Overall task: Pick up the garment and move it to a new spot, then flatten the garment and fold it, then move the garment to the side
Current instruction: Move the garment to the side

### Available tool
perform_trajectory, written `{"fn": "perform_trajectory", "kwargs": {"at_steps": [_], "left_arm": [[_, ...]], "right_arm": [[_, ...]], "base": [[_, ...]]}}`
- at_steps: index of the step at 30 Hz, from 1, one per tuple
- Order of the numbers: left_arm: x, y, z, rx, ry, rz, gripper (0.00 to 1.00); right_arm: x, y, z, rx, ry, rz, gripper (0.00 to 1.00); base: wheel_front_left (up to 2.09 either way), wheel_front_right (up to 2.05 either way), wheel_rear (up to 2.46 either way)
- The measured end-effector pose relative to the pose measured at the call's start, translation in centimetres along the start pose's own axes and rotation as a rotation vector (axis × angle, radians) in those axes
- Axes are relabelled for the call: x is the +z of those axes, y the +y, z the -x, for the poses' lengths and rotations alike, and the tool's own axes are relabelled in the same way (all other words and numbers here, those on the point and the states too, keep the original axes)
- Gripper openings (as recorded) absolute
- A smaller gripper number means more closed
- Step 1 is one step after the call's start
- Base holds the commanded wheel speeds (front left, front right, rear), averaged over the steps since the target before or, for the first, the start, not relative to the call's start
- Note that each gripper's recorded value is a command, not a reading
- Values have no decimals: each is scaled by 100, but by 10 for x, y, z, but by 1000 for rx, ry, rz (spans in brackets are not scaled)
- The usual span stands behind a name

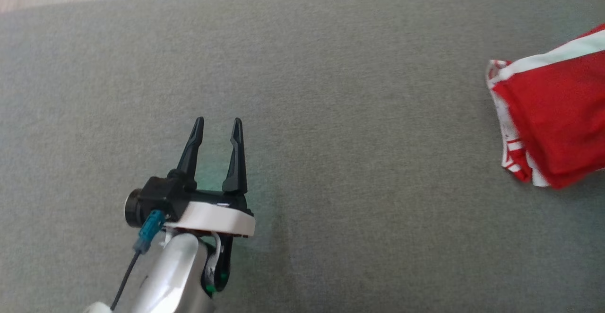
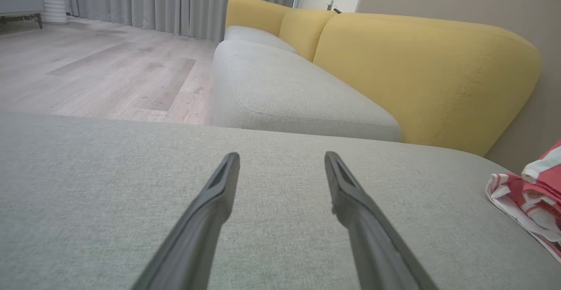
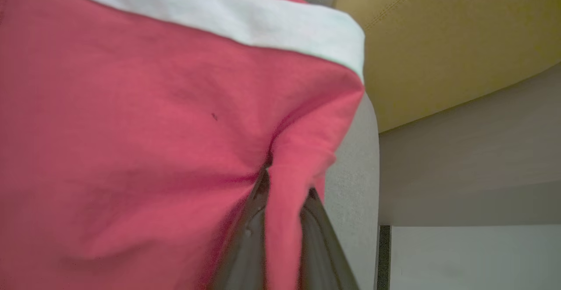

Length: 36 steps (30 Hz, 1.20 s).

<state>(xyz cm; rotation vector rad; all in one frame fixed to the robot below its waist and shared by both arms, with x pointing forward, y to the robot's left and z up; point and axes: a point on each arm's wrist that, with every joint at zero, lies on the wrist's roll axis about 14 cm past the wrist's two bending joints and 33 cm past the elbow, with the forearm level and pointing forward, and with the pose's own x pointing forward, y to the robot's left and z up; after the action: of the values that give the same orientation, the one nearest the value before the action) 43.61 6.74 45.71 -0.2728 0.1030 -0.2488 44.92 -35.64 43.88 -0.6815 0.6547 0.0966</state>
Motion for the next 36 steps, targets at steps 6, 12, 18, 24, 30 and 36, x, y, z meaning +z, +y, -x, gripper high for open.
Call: {"fn": "perform_trajectory", "kwargs": {"at_steps": [6,12,18,24,30,36], "left_arm": [[-6,13,1,33,15,3,100],[-4,20,2,52,12,2,100],[-3,20,3,53,10,0,100],[4,17,4,49,-7,-5,100],[19,12,11,41,-43,-13,100],[35,15,33,77,-90,-16,100]], "right_arm": [[-12,-15,-12,-49,59,-17,0],[-17,-22,-16,-86,94,-70,0],[-22,-21,-13,-108,121,-165,0],[-20,-26,-3,-151,109,-216,100],[17,-36,16,-199,-22,-263,100],[127,-23,61,-196,-481,-423,100]], "base": [[0,0,0],[0,0,0],[0,0,0],[0,0,0],[0,0,0],[0,0,0]]}}
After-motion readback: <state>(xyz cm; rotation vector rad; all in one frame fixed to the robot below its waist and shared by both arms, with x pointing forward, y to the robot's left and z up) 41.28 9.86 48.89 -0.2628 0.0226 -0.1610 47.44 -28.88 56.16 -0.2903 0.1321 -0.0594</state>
